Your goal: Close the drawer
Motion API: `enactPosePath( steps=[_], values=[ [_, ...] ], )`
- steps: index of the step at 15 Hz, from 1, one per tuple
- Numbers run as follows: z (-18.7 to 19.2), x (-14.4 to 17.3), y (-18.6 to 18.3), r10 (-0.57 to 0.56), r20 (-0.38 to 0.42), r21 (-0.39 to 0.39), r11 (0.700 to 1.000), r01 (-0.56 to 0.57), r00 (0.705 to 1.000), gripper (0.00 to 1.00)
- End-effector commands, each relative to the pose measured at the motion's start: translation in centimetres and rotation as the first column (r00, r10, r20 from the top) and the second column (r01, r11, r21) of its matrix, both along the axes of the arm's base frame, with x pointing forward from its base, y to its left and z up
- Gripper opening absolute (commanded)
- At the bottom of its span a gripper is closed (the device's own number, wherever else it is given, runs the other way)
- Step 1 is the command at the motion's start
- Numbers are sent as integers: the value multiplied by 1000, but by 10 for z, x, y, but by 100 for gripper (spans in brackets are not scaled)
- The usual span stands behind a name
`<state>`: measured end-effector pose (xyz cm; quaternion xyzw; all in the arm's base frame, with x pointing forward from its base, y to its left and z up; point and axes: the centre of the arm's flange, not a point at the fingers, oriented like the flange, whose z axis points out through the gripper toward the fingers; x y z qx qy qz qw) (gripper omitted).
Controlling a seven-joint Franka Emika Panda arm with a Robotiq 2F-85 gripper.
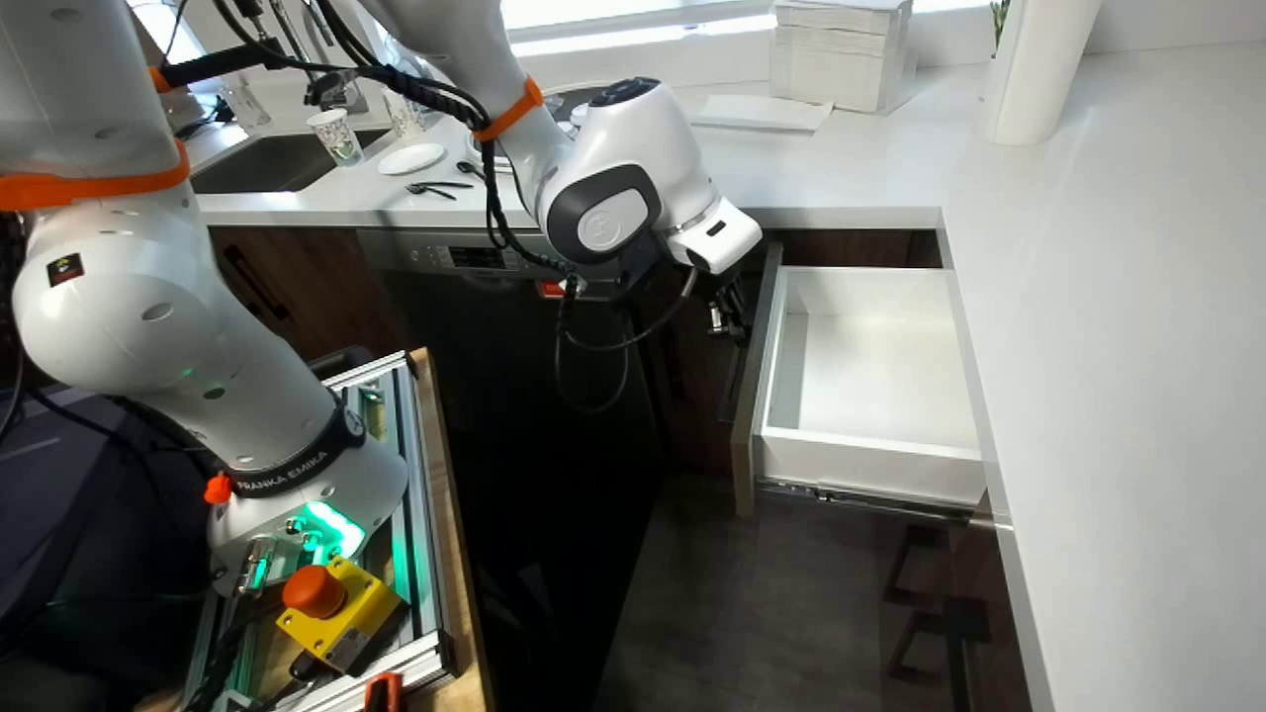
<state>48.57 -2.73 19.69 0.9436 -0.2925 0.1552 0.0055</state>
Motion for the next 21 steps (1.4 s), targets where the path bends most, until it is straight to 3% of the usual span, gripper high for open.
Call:
enactPosePath(
  steps=[1,3,8,12,21],
  values=[
    [0,0,0,0,1,0,1000,0,1000,1],
    [0,1,1,0,1,0,1000,0,1000,1],
    [-20,33,-16,-42,178,-106,992,61,983,0],
    [-37,60,-34,-65,311,-145,983,115,948,0],
    [-56,108,-64,-139,469,-145,962,231,872,0]
  ],
)
